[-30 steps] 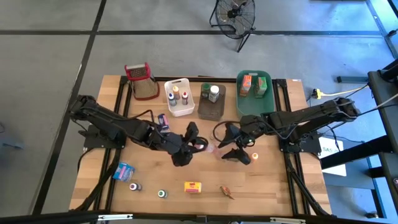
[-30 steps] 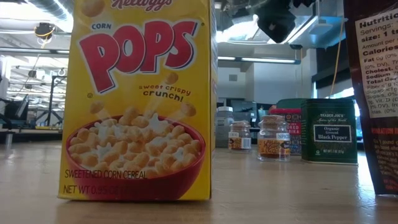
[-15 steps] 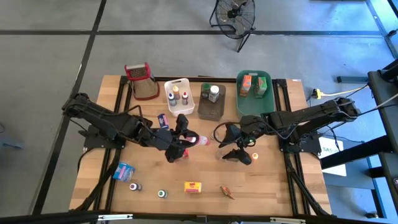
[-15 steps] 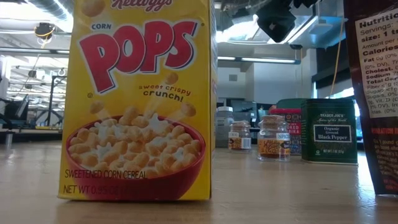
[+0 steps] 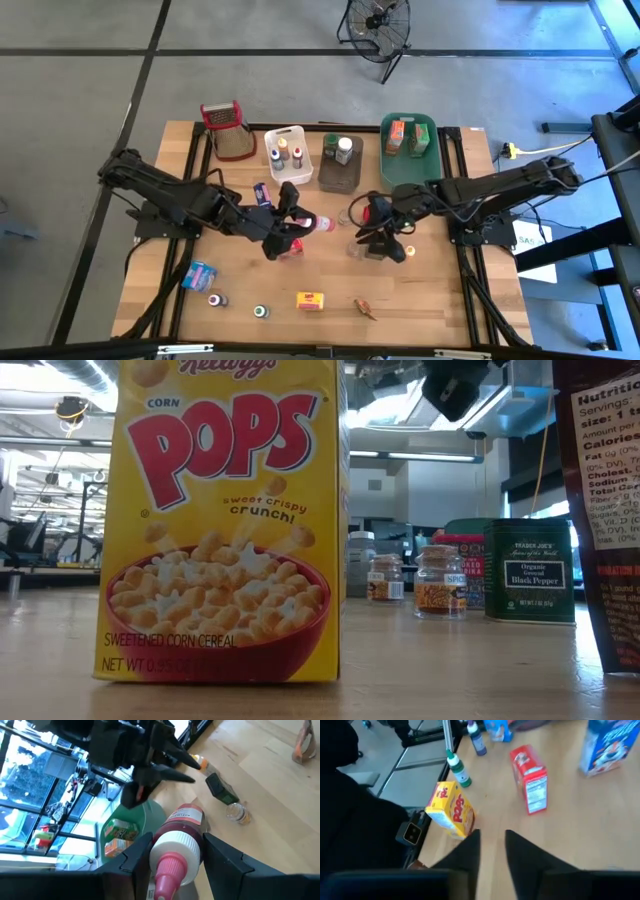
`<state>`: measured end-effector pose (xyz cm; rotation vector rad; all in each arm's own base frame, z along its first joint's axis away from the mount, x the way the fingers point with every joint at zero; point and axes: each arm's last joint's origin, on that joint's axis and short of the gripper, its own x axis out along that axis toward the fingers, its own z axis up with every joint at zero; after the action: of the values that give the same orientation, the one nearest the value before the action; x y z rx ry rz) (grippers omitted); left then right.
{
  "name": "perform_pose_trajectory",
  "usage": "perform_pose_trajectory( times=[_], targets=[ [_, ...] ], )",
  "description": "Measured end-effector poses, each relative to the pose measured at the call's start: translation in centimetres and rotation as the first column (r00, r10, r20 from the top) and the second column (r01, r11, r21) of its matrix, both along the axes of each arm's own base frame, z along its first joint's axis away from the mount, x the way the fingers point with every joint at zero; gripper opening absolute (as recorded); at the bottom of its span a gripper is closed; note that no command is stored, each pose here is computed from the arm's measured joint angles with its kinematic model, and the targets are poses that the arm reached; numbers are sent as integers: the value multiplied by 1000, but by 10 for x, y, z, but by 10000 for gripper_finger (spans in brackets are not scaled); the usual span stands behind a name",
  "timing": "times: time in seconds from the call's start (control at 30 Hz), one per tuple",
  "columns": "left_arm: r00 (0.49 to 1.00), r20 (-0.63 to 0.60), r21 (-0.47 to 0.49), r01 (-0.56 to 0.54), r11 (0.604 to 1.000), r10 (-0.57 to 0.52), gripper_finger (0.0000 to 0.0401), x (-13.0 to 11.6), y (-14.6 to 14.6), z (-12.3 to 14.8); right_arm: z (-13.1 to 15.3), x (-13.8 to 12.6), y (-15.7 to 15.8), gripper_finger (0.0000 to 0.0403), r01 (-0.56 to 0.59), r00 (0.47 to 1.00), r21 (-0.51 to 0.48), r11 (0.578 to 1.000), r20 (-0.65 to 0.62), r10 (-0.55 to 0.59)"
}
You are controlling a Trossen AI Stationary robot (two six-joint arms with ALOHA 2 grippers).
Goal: Pick & Place Kitchen Items
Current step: Put the pink food coloring into the white bin
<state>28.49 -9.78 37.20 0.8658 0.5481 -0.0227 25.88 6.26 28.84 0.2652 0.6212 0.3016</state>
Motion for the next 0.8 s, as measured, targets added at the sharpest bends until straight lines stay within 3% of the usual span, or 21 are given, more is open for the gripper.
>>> perform_pose_trajectory(
  times=[0.2,0.43,0.6,0.8],
  targets=[
    [999,-14,-21,-38,999,37,146,-8,7,4,16,-24,-8,7,69,997,-71,995,27,-67],
    [993,-39,-62,-117,991,114,146,-20,23,8,33,-68,-15,5,182,983,-178,967,34,-179],
    [983,-63,-84,-177,981,172,146,-30,37,11,42,-94,-12,4,189,981,-202,961,78,-177],
    [973,-79,-141,-227,964,217,146,-38,51,15,32,-108,-6,3,188,979,-226,956,126,-163]
  ],
)
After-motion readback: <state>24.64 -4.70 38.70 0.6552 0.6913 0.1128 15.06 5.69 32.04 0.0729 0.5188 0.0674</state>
